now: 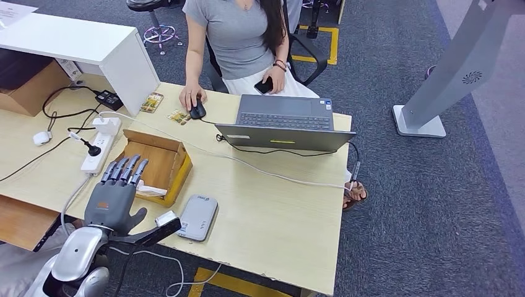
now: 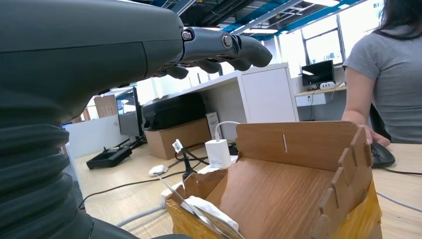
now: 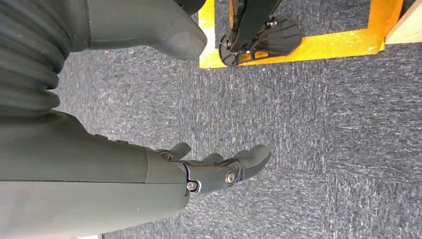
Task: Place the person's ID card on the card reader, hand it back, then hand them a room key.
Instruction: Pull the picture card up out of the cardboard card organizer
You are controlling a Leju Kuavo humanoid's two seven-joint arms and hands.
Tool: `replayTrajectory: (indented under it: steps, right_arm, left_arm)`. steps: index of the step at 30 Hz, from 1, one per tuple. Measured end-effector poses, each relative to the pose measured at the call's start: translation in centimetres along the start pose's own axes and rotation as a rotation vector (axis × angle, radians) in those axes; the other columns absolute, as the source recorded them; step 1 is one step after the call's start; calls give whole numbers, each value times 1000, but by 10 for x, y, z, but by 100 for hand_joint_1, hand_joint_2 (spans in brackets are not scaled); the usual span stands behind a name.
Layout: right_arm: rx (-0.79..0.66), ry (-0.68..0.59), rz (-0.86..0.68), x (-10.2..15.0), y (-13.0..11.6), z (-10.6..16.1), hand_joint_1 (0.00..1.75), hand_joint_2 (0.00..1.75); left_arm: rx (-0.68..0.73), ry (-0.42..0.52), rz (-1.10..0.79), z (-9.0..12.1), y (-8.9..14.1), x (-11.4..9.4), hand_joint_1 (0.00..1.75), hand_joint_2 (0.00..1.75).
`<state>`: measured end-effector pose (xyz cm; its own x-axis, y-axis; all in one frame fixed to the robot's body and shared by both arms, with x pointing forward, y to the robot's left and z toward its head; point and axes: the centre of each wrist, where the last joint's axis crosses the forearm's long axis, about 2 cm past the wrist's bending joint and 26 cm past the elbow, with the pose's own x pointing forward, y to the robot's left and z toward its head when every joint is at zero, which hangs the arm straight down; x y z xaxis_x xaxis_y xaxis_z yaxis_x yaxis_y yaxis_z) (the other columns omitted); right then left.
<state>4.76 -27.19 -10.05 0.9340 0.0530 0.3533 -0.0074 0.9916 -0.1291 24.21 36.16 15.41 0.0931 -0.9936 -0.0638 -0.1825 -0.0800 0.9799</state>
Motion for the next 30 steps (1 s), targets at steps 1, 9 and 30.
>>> replayTrajectory:
  steps: [1,9,30]
  right_arm:
    - [0,0,7,0,0,0,0,175]
    - [-4,-4,31,0,0,0,0,175]
    - [-7,-1,47,0,0,0,0,175]
  left_arm:
    - [6,-12,9,-1,-1,1,0,175]
    - [17,-9,68,-22,-17,23,0,175]
    - [-55,37,100,-37,-31,31,0,175]
